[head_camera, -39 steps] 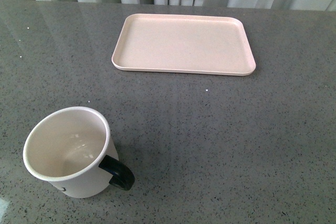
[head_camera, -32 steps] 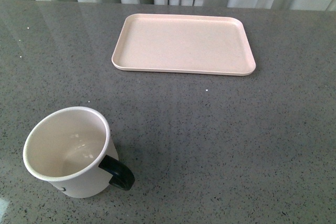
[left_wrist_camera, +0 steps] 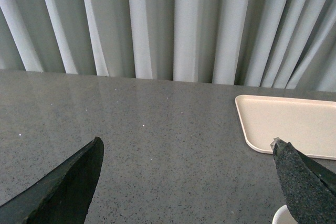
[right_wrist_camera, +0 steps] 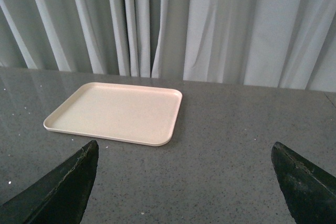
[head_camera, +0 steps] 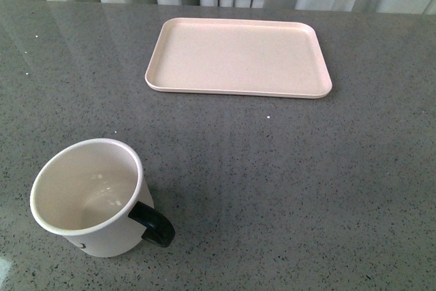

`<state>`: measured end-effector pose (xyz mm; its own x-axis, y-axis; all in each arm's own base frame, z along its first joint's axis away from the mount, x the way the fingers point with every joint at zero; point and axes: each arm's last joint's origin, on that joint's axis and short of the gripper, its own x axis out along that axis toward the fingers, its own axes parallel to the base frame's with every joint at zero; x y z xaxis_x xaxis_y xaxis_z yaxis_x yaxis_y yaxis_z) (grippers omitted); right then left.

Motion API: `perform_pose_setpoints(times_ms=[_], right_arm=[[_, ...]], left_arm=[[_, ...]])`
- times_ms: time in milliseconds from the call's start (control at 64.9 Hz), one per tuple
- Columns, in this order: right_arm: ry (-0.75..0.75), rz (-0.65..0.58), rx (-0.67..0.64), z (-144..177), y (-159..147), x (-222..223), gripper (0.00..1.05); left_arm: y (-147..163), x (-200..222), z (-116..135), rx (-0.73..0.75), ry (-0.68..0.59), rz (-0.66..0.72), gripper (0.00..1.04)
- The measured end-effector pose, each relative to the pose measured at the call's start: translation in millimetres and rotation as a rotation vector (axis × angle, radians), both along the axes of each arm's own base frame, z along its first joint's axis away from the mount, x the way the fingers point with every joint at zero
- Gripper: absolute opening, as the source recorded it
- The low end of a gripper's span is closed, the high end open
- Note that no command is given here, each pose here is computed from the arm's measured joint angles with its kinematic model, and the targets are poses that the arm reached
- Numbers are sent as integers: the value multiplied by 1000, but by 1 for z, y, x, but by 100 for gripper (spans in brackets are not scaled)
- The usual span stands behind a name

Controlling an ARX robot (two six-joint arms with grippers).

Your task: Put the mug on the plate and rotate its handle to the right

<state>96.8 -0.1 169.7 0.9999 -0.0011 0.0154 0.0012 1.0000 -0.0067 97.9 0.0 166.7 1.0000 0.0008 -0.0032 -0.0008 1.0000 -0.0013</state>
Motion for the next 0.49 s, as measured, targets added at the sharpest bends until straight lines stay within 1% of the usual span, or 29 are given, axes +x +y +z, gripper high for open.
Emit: perform_pose_setpoints(times_ms=[92,139,154,170,200,216,247,277,385,493], right_arm=[[0,0,0,0,0,0,96],[0,0,0,0,0,0,96],[0,0,0,0,0,0,96],[0,0,0,0,0,0,96],[0,1,0,0,0,0,96],[0,1,0,0,0,0,96],[0,1,0,0,0,0,96],[0,0,0,0,0,0,96],[0,0,0,0,0,0,96],[0,0,0,0,0,0,96]], left_arm=[[0,0,0,-3,3,-1,96],[-1,0,0,-60,160,-31,96],[-1,0,1,-97,243,-37,96],[-1,1,2,-113,288,-39,96],[-1,3,6,-158,442,-44,96],[-1,5,7,-169,494,-43,96],[-1,10,10,-177,543,-42,96],[-1,17,16,-181,577,-51,96],[-3,39,31,-166,607,-113,96],[-8,61,34,-123,685,-179,96]])
